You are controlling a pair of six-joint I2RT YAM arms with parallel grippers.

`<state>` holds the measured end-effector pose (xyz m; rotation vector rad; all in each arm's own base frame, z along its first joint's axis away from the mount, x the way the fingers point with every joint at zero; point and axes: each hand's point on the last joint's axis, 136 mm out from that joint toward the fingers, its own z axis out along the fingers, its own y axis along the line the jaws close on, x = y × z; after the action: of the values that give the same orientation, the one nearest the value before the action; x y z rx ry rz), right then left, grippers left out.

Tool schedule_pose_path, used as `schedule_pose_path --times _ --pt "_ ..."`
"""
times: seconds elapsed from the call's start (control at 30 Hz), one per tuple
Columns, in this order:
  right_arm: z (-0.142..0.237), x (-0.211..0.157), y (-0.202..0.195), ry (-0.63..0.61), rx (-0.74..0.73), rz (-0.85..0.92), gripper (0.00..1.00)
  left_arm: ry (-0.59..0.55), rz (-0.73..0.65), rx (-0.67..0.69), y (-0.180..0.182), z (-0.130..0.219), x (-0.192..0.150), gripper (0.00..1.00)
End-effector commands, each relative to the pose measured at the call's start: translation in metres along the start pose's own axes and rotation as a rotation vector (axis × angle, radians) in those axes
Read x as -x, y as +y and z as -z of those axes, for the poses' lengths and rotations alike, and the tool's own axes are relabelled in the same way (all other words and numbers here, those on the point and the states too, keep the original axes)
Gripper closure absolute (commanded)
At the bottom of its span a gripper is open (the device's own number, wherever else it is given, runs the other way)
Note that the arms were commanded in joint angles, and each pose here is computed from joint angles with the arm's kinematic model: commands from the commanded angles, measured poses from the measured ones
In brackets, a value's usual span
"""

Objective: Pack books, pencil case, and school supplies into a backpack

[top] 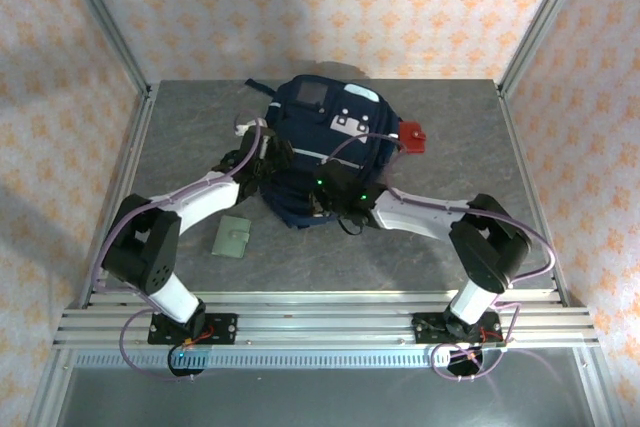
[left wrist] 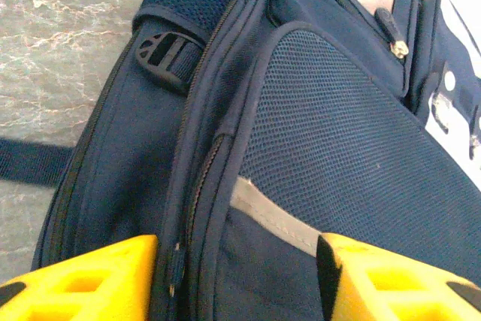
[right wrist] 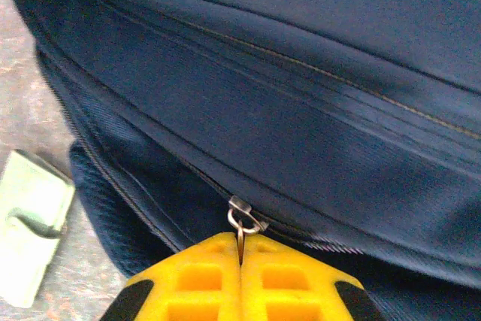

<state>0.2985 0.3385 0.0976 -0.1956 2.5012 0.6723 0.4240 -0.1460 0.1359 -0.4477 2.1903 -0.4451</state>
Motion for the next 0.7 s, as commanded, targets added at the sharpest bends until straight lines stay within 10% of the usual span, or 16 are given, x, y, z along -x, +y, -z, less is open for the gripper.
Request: schedule_pose_path --times 0.0,0.67 --pt "0.003 0.021 0.034 -0.047 0.118 -0.004 1.0 -0.02 0.054 -0.087 -0.01 0.032 -0.001 0.4" --pt "0.006 0.018 0.035 -0.05 0.146 -0.004 1.0 0.076 0.199 -0.154 -0.038 0.008 -0.067 0.26"
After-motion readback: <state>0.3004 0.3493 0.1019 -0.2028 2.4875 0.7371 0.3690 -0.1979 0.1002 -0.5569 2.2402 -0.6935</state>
